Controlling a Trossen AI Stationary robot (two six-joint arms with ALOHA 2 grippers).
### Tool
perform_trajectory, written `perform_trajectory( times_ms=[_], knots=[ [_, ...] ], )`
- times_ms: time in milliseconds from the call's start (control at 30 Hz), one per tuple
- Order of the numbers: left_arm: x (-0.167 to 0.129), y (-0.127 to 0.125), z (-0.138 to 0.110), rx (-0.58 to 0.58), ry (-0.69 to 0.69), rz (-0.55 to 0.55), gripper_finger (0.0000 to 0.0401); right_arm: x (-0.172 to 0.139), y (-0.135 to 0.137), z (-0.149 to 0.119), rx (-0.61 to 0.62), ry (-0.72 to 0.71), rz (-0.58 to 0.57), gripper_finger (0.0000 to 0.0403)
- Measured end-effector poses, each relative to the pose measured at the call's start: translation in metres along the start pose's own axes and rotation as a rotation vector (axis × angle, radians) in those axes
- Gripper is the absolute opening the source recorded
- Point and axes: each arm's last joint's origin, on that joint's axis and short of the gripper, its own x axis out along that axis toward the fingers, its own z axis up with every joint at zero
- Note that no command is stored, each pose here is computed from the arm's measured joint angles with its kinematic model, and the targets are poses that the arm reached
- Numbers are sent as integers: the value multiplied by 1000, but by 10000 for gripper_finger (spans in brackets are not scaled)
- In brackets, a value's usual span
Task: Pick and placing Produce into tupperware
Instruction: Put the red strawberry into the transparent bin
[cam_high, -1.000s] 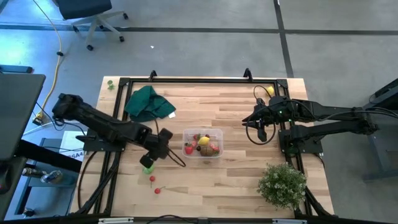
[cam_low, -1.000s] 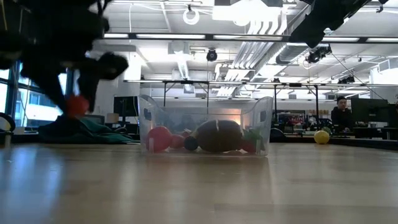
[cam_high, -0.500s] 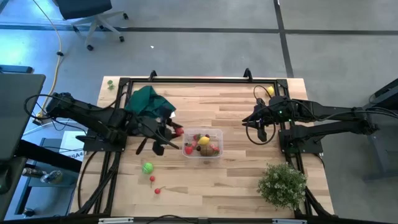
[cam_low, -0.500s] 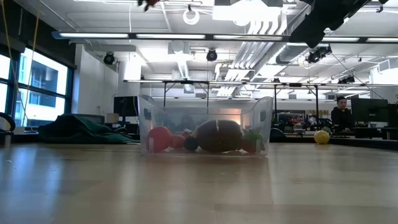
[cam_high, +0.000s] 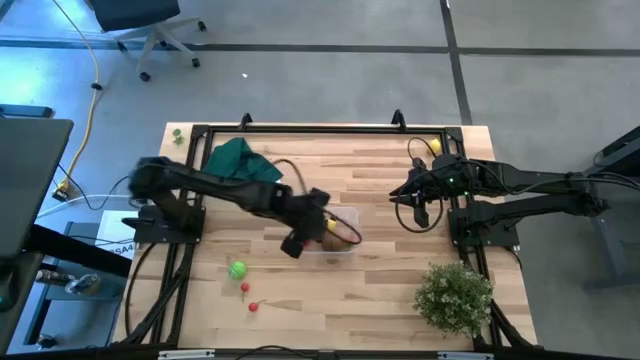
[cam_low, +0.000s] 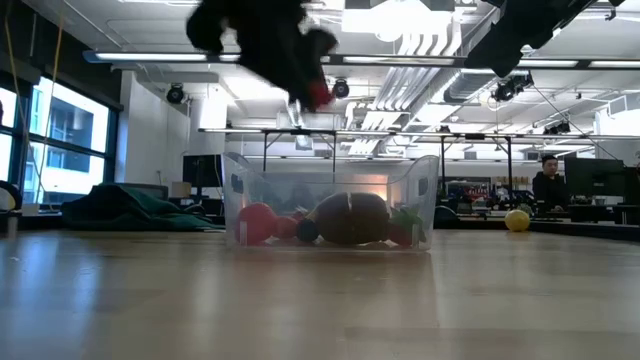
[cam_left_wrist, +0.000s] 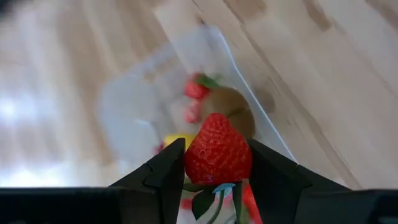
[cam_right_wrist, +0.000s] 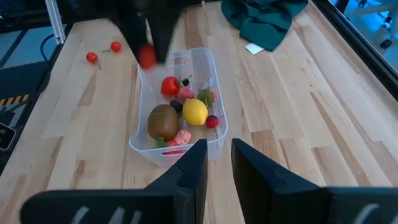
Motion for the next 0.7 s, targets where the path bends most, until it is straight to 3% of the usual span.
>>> perform_trajectory(
  times_ms=[267,700],
  knots=[
    [59,3,-21,-51,135,-141,152,0,0,0,0,0,0,62],
    [67,4,-25,-72,147,-166,152,0,0,0,0,-1,0,62]
  ],
)
